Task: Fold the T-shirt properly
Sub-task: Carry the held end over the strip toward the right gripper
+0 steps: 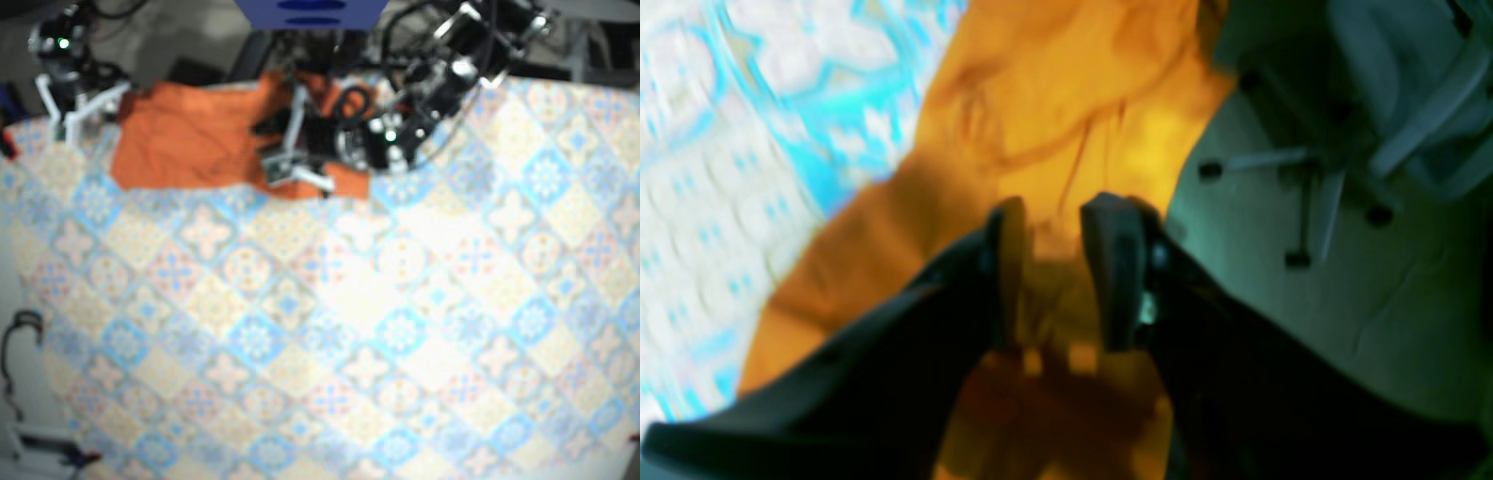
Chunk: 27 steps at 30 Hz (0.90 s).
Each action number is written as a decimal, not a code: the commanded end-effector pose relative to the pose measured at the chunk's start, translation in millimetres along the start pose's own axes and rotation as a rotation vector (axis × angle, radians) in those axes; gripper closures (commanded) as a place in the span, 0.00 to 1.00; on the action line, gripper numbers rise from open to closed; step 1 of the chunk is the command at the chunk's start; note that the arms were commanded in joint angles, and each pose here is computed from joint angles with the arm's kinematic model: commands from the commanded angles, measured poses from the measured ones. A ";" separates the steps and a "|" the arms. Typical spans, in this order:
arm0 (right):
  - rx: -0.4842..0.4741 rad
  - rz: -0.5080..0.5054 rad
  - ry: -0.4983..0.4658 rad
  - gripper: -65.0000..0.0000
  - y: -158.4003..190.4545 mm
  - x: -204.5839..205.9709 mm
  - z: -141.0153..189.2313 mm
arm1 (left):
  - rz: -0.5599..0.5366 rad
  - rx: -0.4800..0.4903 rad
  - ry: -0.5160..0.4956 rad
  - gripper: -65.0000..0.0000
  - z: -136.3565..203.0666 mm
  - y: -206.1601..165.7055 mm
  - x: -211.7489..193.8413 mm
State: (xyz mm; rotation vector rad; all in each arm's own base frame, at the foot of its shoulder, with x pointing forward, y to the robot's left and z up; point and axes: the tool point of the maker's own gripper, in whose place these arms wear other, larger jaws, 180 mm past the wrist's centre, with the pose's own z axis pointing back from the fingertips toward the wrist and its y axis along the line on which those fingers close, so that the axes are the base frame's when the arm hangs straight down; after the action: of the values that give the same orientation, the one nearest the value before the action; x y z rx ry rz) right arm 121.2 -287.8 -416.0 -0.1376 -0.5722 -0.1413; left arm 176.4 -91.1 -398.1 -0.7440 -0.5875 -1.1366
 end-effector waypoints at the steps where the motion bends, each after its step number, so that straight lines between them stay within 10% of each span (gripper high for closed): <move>1: 0.002 0.013 -0.024 0.47 -0.3 6.7 1.9 | -0.018 -0.002 -0.002 0.61 2.3 0.8 7.5; 13: 0.044 0.032 -0.021 0.47 16.5 6.5 -1.7 | -0.170 -0.149 0.149 0.37 -17.8 -49.0 -6.2; 27: 0.046 0.021 0.009 0.47 15.6 -4.8 -6.4 | -0.328 -0.172 0.275 0.36 -19.0 -47.3 -10.5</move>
State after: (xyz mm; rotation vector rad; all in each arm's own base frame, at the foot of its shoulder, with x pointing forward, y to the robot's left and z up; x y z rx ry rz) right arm 119.8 -268.2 -431.6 -0.0828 -0.5406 -0.1168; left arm 122.1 -101.8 -419.6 -0.6151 -0.3428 -1.5770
